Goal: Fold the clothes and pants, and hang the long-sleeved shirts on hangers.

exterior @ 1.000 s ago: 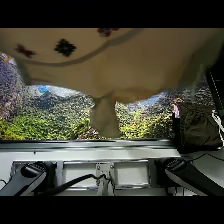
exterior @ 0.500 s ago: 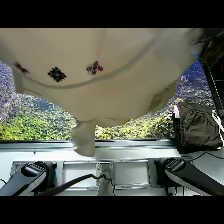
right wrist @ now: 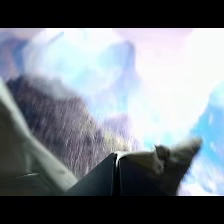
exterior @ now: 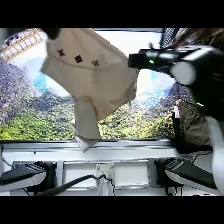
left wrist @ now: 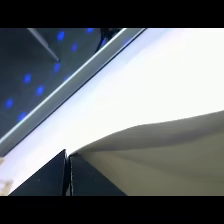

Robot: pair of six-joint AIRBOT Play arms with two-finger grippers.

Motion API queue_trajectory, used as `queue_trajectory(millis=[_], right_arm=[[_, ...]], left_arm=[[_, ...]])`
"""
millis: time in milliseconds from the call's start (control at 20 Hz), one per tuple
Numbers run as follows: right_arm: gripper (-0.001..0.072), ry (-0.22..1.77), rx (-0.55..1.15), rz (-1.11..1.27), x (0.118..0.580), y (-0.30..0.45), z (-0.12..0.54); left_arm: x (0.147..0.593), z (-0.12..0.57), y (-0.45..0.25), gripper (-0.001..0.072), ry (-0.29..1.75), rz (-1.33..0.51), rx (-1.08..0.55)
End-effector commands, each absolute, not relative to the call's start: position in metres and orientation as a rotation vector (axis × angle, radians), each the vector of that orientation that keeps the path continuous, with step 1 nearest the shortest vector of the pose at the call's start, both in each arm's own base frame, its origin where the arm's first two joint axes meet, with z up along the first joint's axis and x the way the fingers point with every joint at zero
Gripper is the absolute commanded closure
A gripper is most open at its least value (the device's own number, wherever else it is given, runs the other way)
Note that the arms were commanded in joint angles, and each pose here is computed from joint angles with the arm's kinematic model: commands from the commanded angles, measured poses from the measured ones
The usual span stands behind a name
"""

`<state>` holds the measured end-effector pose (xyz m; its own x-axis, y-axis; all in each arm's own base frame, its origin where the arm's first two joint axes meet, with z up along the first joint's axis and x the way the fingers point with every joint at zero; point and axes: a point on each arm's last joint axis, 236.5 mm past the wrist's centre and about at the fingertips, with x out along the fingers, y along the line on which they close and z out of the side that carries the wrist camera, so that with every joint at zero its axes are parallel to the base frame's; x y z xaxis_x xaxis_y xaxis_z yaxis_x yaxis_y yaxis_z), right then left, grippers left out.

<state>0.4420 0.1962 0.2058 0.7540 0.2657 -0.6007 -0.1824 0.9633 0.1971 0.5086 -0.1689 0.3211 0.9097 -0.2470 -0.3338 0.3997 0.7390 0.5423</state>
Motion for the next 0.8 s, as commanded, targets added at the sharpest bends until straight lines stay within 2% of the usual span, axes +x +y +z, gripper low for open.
queue_trajectory(millis=[0,50,100,150,200,250,300,400,450,500,550,600,750], right_arm=[[0.0693,0.481,0.359,0.167,0.553,0.185,0.173],[0.0637,0.468,0.449,0.147,0.582,0.176,0.163],[0.0365,0.499,0.528,0.13,0.601,0.168,0.149],[0.0269,0.563,0.535,0.144,0.607,0.165,0.138],[0.0275,0.616,0.488,0.183,0.604,0.164,0.133],[0.0275,0.661,0.419,0.216,0.596,0.161,0.13],[0.0275,0.712,0.354,0.224,0.586,0.155,0.126],[0.0276,0.836,0.262,0.188,0.563,0.139,0.106],[0.0276,0.901,0.226,0.171,0.552,0.133,0.095],[0.0276,0.962,0.201,0.157,0.541,0.129,0.084],[0.0276,1.007,0.187,0.155,0.532,0.128,0.075],[0.0276,1.041,0.177,0.161,0.525,0.131,0.067],[0.0276,1.082,0.152,0.194,0.511,0.15,0.061]], left_arm=[[0.59,0.265,-0.196,0.0701,0.178,-0.33,0.485],[0.604,0.258,-0.2,0.07,0.161,-0.314,0.342],[0.614,0.247,-0.2,0.0648,0.182,-0.293,0.16],[0.619,0.232,-0.192,0.0411,0.247,-0.26,-0.003],[0.618,0.213,-0.178,0.0217,0.342,-0.204,-0.155],[0.615,0.195,-0.163,0.0202,0.427,-0.148,-0.231],[0.608,0.177,-0.145,0.0203,0.514,-0.098,-0.236],[0.589,0.148,-0.115,0.0253,0.672,-0.03,-0.181],[0.576,0.133,-0.105,0.0253,0.759,-0.016,-0.122],[0.561,0.119,-0.1,0.0268,0.846,-0.023,-0.055],[0.542,0.105,-0.098,0.0371,0.94,-0.052,0.017],[0.524,0.096,-0.105,0.0415,1.013,-0.097,0.039],[0.474,0.084,-0.135,0.0418,1.135,-0.226,-0.061]])
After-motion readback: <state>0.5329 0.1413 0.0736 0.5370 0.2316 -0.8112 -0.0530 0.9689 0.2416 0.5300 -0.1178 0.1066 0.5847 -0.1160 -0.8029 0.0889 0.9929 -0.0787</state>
